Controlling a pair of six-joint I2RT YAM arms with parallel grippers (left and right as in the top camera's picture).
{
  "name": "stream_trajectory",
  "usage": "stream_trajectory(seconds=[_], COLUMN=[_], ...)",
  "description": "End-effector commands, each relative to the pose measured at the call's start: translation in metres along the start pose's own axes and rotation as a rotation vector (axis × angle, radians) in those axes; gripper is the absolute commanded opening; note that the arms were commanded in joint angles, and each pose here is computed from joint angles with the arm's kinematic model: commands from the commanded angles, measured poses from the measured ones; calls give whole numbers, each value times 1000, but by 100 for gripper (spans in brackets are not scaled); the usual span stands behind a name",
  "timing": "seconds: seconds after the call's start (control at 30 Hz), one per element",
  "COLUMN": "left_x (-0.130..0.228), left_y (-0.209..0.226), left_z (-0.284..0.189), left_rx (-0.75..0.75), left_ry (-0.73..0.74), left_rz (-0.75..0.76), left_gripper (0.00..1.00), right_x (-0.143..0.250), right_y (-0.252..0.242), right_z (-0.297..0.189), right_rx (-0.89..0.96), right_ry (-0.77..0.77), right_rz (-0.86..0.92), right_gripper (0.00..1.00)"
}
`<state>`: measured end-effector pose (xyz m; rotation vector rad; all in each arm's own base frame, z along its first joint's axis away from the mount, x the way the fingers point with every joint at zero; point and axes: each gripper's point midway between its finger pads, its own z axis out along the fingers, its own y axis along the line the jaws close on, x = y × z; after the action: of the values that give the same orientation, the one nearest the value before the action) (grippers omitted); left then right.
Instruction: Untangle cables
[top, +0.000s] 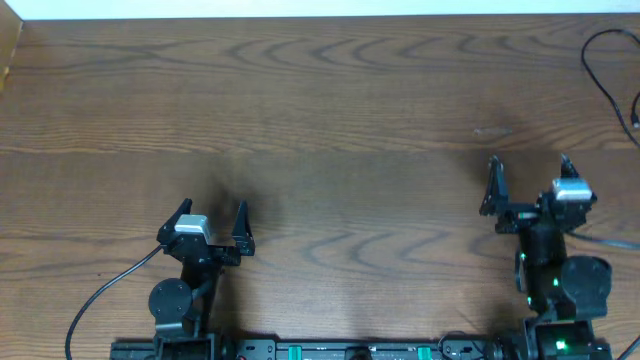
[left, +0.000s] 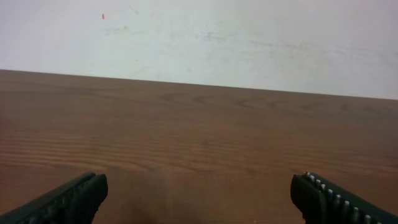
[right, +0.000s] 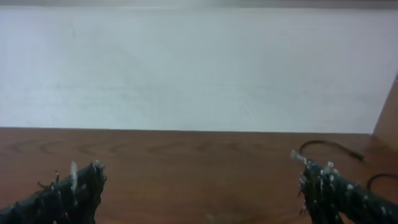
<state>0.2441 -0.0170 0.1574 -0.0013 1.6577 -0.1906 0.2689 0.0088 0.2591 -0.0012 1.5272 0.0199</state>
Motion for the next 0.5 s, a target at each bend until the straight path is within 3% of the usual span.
stream_trajectory(seconds=[0.0, 0.47], left_x=[15, 15], left_y=[0, 0], left_z=[0, 0], left_rx=[6, 6], left_ry=[48, 48], left_rz=[7, 7], left_gripper=[99, 99], right_x=[6, -13], right_y=[-3, -16], right_z=[-5, -31], right_rx=[10, 62], right_ry=[-17, -197], right_rz=[-53, -96], right_gripper=[99, 99])
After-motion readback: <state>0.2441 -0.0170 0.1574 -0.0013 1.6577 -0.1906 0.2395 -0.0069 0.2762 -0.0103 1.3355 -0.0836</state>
